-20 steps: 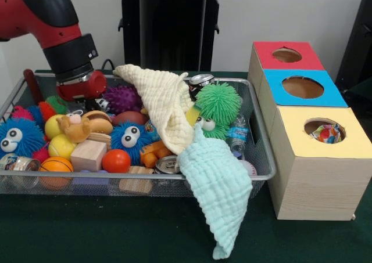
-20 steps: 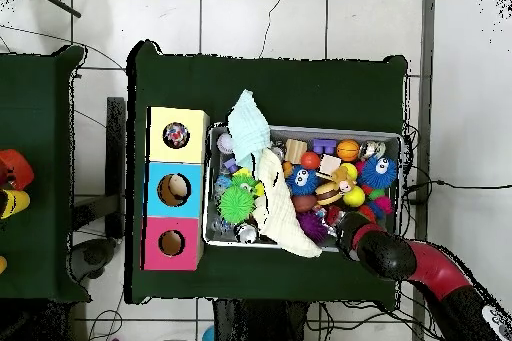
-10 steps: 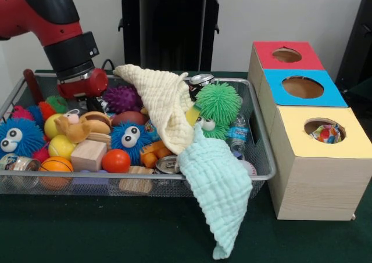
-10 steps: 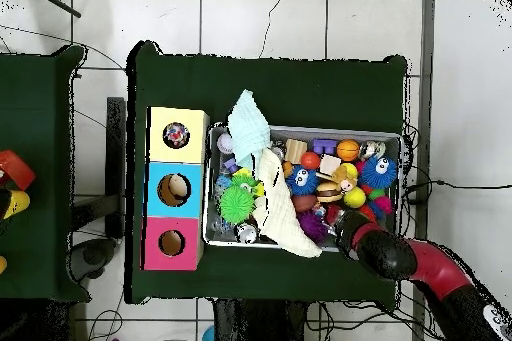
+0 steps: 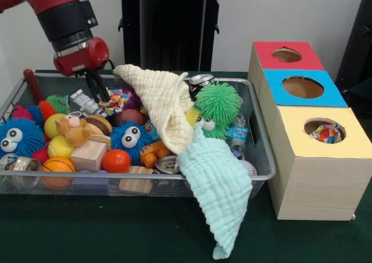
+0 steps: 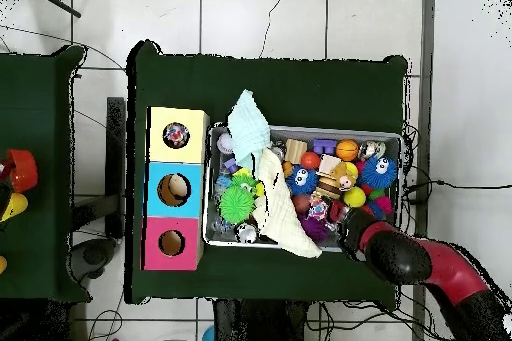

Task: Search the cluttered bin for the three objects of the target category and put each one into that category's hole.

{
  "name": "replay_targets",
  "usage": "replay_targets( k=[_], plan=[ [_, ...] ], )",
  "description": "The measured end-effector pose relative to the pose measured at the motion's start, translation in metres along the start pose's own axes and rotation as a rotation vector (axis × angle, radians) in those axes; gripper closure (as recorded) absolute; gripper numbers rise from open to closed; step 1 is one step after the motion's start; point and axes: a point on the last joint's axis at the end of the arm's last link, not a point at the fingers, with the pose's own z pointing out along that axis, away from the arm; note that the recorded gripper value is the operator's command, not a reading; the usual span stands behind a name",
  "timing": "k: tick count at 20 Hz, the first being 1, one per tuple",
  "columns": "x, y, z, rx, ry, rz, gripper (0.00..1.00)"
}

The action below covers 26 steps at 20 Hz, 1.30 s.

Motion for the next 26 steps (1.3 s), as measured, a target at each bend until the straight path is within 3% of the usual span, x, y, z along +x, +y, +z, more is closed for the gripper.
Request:
replay_targets(
  k=[15, 19, 26],
  plan=[
    [-0.024, 0.019, -0.029, 0.03, -0.036, -0.052, 1.0],
    [-0.031, 0.027, -0.037, 0.038, -0.073, -0.079, 1.0],
    [-0.052, 0.053, -0.056, 0.047, -0.191, -0.14, 1.0]
  ],
)
